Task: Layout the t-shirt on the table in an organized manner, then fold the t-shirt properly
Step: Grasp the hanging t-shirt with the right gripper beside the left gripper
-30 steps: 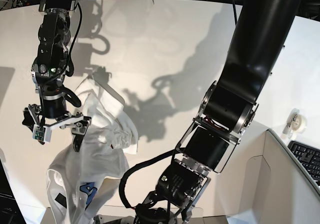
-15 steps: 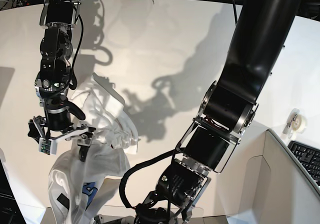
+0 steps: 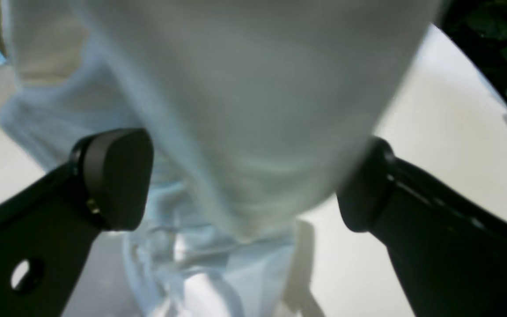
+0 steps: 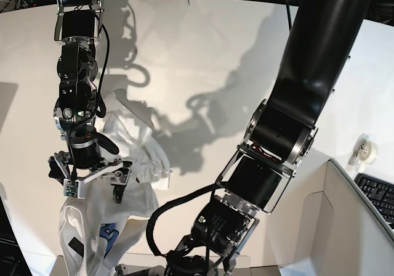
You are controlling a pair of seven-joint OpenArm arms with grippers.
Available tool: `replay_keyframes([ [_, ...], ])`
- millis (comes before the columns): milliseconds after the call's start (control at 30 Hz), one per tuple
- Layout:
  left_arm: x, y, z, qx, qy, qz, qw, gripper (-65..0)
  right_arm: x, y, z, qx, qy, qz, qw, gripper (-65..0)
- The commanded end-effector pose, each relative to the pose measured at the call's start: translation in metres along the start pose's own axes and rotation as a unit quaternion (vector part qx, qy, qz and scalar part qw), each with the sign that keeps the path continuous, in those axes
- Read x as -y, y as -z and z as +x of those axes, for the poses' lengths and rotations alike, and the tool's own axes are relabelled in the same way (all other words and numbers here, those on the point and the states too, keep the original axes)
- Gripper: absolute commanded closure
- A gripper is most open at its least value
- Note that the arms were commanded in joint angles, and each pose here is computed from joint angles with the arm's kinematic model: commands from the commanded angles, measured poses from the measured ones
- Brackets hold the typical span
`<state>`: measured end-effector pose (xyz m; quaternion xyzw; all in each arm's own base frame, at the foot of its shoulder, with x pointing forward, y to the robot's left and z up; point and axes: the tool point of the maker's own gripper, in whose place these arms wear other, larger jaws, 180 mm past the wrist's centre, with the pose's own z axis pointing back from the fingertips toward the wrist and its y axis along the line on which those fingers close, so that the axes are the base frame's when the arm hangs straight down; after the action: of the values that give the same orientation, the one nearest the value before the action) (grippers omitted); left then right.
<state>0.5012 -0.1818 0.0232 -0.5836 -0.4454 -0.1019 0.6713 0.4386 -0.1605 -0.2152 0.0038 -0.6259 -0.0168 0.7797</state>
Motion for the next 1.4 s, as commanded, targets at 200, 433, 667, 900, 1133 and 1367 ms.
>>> replay_keyframes([
  [200, 0.03, 0.001, 0.022, 0.022, 0.02, -0.029, 0.999, 0.0, -0.022, -0.006, 0.007, 0.02, -0.008, 0.025, 0.9994, -42.7],
  [433, 0.029, 0.001, 0.022, 0.021, 0.021, -0.028, 0.999, 0.0, -0.035, -0.016, 0.005, 0.024, 0.001, 0.038, 0.999, -6.9],
  [667, 0.029, 0.001, 0.022, 0.021, 0.021, -0.028, 0.999, 0.0, -0.036, -0.018, 0.011, 0.031, 0.001, 0.04, 0.9987, -5.4],
  [900, 0.03, 0.001, 0.022, 0.021, 0.022, -0.029, 0.999, 0.0, -0.041, -0.04, 0.038, 0.075, 0.001, 0.047, 0.9961, 0.0],
  [1133, -0.001, -0.016, 0.03, 0.018, 0.047, 0.012, 0.999, 0.0, -0.046, -0.066, 0.062, 0.117, 0.001, 0.057, 0.9915, 0.0],
  [1367, -0.043, -0.055, 0.066, 0.05, 0.059, 0.063, 0.995, 0.0, -0.053, -0.069, 0.07, 0.128, 0.0, 0.065, 0.9896, 0.0],
])
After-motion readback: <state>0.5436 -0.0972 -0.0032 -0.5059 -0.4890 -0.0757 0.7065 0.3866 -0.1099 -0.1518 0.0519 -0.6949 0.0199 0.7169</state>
